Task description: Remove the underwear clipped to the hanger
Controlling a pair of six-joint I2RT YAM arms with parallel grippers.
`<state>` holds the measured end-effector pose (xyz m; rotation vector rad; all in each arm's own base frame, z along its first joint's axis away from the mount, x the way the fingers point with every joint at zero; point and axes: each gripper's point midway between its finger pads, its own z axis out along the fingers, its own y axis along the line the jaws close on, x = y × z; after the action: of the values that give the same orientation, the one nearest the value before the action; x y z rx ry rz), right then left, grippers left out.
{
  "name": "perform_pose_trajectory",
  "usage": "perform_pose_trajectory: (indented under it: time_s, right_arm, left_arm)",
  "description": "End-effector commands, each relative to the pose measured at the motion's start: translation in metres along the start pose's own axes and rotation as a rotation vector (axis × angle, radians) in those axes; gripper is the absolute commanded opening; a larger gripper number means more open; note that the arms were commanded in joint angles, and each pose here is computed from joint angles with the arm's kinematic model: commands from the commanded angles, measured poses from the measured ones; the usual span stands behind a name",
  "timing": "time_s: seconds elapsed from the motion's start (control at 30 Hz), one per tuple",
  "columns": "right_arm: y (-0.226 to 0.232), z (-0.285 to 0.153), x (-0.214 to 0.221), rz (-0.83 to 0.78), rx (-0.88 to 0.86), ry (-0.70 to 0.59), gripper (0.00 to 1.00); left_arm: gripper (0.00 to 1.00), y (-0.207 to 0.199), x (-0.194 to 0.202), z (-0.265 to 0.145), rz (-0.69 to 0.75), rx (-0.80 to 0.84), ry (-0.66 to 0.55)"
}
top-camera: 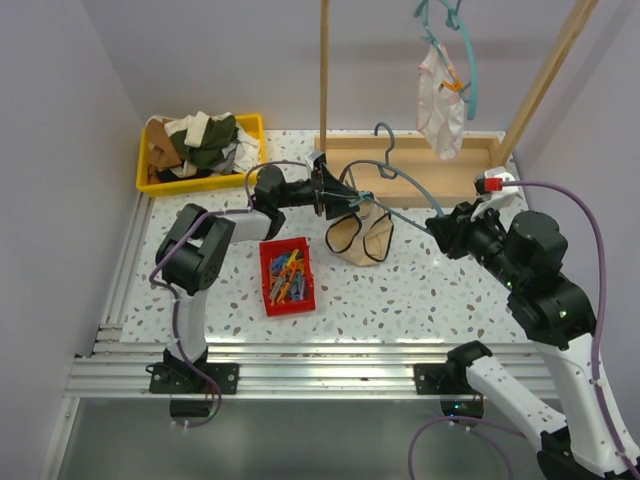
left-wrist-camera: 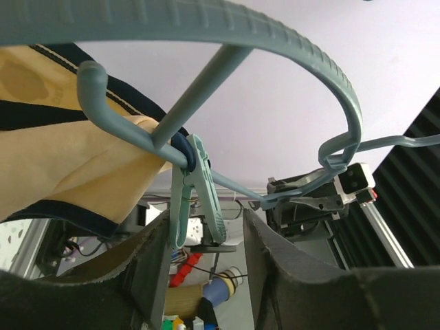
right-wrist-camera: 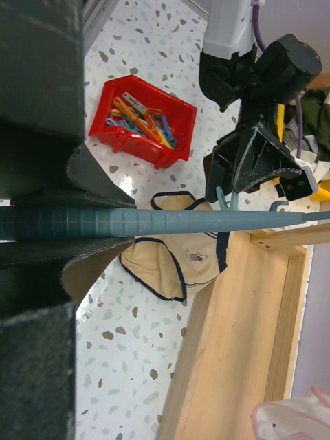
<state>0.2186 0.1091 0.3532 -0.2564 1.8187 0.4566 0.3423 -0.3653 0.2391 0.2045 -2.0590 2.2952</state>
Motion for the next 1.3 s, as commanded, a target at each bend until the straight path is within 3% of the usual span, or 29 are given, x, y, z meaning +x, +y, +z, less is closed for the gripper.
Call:
perform_pose_trajectory:
  time_s: [0.0,0.2,0.3,0.5,0.7,0.73,0.93,1.13,1.17,1.23,1.27]
  right_arm:
    - [0.0,-0.003,-0.01,-0.02,0.0,-0.044,0.0]
    - [0.003,-0.004,-0.013,-0.025,-0.014,-0.052,0.0]
    - [0.003,-0.005,-0.014,-0.023,-0.013,-0.065,0.0]
    - [0.002,-0.005,-0.012,-0.019,-0.012,-0.071,0.0]
    - [-0.001,-0.008,-0.012,-0.026,0.003,-0.074,0.0]
    - [-0.002,-0.008,-0.012,-0.024,0.008,-0.073,0.0]
    - [-0.023,-0.004,-0.006,-0.009,0.132,-0.04,0.0]
    - [-0.032,-0.002,-0.008,0.014,0.184,-0.047,0.0]
    - [-0.029,-0.001,-0.008,0.015,0.167,-0.048,0.0]
    - [-0.028,-0.001,-0.007,0.015,0.161,-0.045,0.0]
    - [-0.024,0.0,-0.005,0.014,0.137,-0.039,0.0]
  left_arm:
    - [0.47,-0.019,0.003,-0.004,0.04,0.076,0.015]
    - [0.56,-0.021,-0.001,-0.001,0.031,0.083,0.017]
    - [0.55,-0.021,-0.001,-0.002,0.025,0.085,0.017]
    - [0.39,-0.02,-0.001,-0.004,0.0,0.108,0.012]
    - [0.1,-0.02,-0.001,-0.004,-0.005,0.115,0.011]
    - [0.02,-0.021,-0.001,-0.005,-0.002,0.117,0.01]
    - [0.0,-0.028,0.004,-0.003,0.041,0.105,0.025]
    - [0.0,-0.013,0.012,-0.007,0.187,-0.087,0.032]
    - [0.0,0.012,0.014,-0.025,0.245,-0.228,0.007]
    - [0.0,0.004,0.017,-0.035,0.296,-0.255,-0.014]
    - [0.0,0.019,0.016,-0.046,0.332,-0.348,-0.035]
